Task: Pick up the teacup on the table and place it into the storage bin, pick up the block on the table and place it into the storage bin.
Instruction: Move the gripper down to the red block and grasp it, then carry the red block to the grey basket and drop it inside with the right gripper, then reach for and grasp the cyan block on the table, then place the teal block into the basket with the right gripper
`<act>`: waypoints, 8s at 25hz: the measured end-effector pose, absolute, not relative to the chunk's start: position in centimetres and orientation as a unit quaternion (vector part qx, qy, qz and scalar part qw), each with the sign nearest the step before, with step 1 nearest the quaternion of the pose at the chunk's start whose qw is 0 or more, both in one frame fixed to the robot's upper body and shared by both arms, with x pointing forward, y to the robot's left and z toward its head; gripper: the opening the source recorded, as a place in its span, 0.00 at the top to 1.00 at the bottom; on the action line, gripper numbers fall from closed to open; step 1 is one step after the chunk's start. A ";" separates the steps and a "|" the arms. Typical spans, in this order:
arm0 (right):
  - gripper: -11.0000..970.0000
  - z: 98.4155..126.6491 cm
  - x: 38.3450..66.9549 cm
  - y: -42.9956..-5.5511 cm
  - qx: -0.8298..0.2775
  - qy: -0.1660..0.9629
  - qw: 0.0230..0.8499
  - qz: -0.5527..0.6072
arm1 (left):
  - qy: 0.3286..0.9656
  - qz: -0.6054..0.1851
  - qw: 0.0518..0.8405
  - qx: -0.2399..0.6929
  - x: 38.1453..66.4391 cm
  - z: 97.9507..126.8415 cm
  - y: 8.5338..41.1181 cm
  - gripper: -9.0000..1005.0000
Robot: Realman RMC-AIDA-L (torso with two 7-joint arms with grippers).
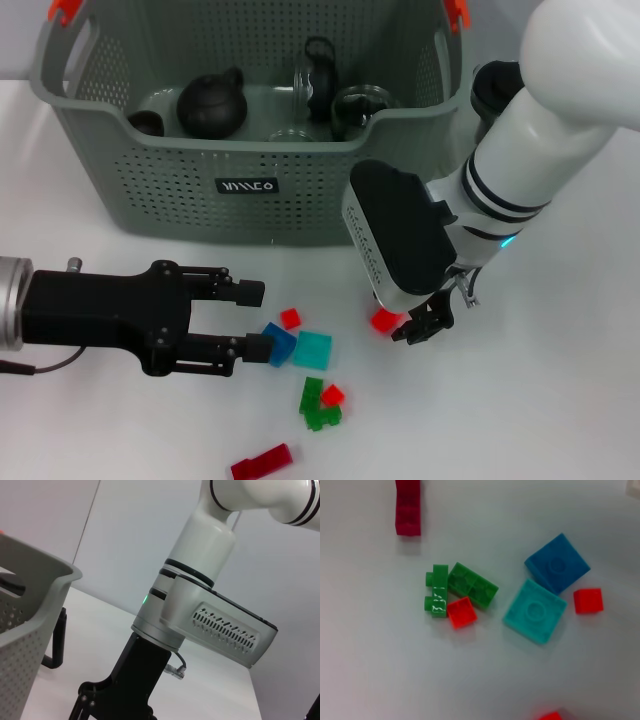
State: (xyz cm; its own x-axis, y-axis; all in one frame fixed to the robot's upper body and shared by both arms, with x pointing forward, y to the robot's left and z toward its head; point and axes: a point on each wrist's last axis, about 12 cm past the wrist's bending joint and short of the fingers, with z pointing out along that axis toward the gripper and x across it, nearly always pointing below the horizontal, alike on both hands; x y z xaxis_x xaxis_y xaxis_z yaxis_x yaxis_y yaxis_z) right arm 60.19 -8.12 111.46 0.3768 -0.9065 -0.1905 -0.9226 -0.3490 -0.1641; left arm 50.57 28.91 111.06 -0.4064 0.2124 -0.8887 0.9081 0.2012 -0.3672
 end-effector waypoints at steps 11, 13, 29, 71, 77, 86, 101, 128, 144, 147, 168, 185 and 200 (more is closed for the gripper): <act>0.67 111.3 60.3 -8.3 -0.815 0.565 0.122 0.034 | 0.687 -0.482 0.364 0.403 50.5 111.1 29.2 0.29; 0.70 111.3 60.3 -8.3 -0.814 0.567 0.121 0.035 | 0.688 -0.482 0.364 0.403 50.5 111.1 29.2 0.29; 0.74 120.3 60.8 -10.1 -0.731 0.610 0.246 0.184 | 0.696 -0.497 0.350 0.383 50.2 111.8 30.4 0.28; 0.29 127.2 65.7 -14.1 -0.507 0.713 0.409 0.259 | 0.694 -0.479 0.355 0.404 50.9 112.0 30.4 0.27; 0.16 126.8 62.0 -13.1 -0.562 0.708 0.298 0.307 | 0.699 -0.472 0.349 0.408 50.8 111.8 30.6 0.27; 0.09 121.2 59.8 -11.5 -0.597 0.742 0.190 0.237 | 0.716 -0.456 0.311 0.427 50.3 111.0 31.0 0.27; 0.08 114.8 58.7 -6.8 -0.637 0.738 0.145 0.171 | 0.727 -0.460 0.303 0.410 49.8 110.4 31.9 0.27; 0.08 111.0 58.1 -5.1 -0.635 0.738 0.173 0.149 | 0.731 -0.463 0.300 0.402 50.1 110.1 32.0 0.15; 0.09 110.2 57.8 -5.2 -0.639 0.737 0.165 0.143 | 0.731 -0.464 0.301 0.401 50.1 110.1 31.8 0.15; 0.08 110.2 57.8 -5.2 -0.639 0.738 0.163 0.142 | 0.731 -0.464 0.301 0.401 50.1 110.1 31.8 0.15; 0.17 109.8 57.5 -5.1 -0.648 0.733 0.156 0.135 | 0.734 -0.458 0.303 0.399 50.2 110.0 31.8 0.15; 0.36 109.7 57.5 -4.8 -0.655 0.726 0.163 0.130 | 0.735 -0.455 0.306 0.400 50.5 110.0 31.7 0.15; 0.46 109.5 57.2 -4.6 -0.662 0.721 0.160 0.126 | 0.735 -0.454 0.306 0.399 50.5 110.0 31.7 0.15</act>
State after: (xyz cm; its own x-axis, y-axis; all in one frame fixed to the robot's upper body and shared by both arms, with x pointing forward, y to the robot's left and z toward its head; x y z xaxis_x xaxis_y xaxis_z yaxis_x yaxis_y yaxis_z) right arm 57.23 -4.64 109.54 -0.0723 -0.9148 -0.3974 -0.9953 0.0916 -0.0298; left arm 50.49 31.72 110.00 -0.4943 0.3094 -0.8123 0.8649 0.2686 -0.4240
